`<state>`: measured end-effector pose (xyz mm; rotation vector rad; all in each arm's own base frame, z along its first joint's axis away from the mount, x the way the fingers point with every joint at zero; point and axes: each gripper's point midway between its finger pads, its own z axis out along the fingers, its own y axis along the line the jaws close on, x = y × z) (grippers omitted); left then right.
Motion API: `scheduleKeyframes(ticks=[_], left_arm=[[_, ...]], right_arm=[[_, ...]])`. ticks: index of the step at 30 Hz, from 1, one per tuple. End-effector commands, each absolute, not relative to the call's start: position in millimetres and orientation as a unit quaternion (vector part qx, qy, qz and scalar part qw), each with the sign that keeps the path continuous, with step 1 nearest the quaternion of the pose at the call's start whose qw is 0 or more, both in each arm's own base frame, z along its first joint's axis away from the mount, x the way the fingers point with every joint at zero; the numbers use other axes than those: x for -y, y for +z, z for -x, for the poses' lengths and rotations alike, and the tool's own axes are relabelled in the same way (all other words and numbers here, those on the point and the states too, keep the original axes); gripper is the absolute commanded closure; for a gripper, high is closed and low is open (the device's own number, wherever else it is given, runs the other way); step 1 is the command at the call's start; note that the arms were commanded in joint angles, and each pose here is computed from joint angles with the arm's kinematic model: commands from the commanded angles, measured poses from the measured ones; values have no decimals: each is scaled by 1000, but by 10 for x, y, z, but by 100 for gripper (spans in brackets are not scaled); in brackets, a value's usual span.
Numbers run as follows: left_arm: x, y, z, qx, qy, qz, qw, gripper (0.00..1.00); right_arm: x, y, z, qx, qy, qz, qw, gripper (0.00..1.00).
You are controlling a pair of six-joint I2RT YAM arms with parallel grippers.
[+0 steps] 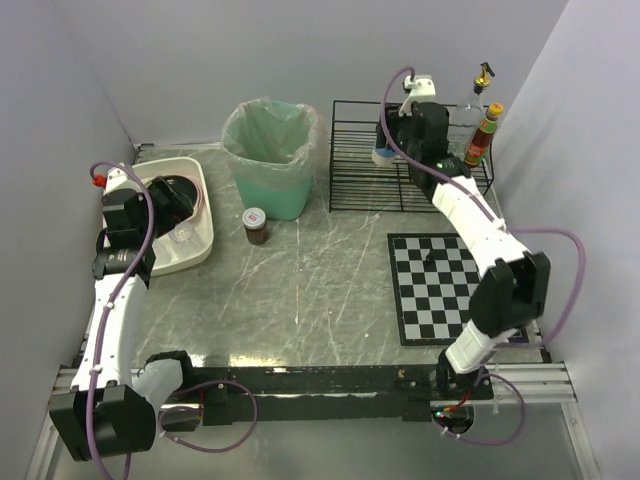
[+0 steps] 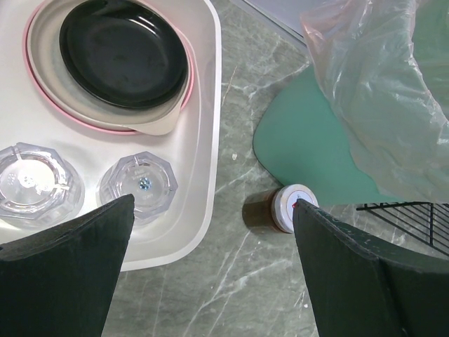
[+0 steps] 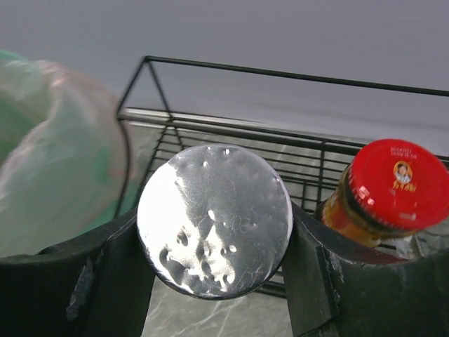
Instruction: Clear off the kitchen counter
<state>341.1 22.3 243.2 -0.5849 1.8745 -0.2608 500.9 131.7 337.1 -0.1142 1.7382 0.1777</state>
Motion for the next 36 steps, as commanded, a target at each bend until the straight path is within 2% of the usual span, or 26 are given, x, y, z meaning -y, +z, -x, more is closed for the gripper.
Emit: scheduleKeyframes(ticks=[1, 8, 14, 17, 21, 26, 30, 32, 36], left_arm=[[-218, 2596, -3477, -779, -116, 232, 571, 1], [-219, 2586, -3482, -780, -115, 232, 570, 1], [-205, 2569, -3484, -782, -118, 228, 568, 1], [-201, 2566, -3490, -783, -119, 227, 567, 1], [-196, 2553, -3495, -784, -120, 227, 565, 1], [-188, 2563, -3497, -783, -122, 225, 566, 1], [-192, 2553, -3501, -784, -121, 225, 565, 1], [-189, 2537, -3501, -786, -121, 225, 563, 1], [-182, 2530, -3508, -787, -123, 224, 562, 1]], right_arm=[[-1176, 3736, -5355, -730, 74, 29, 679, 100], [-1041, 3531, -5714, -746, 62, 17, 662, 100], [-1017, 3368, -5815, -762, 60, 22, 645, 99], [-1029, 3333, -5788, -763, 63, 25, 643, 83], [-1027, 3321, -5757, -763, 62, 31, 643, 70], [-1054, 3289, -5761, -766, 64, 40, 638, 42], [-1049, 3277, -5775, -767, 62, 41, 637, 30], [-1045, 3272, -5778, -768, 60, 42, 637, 21], [-1016, 3267, -5783, -769, 53, 37, 636, 17]])
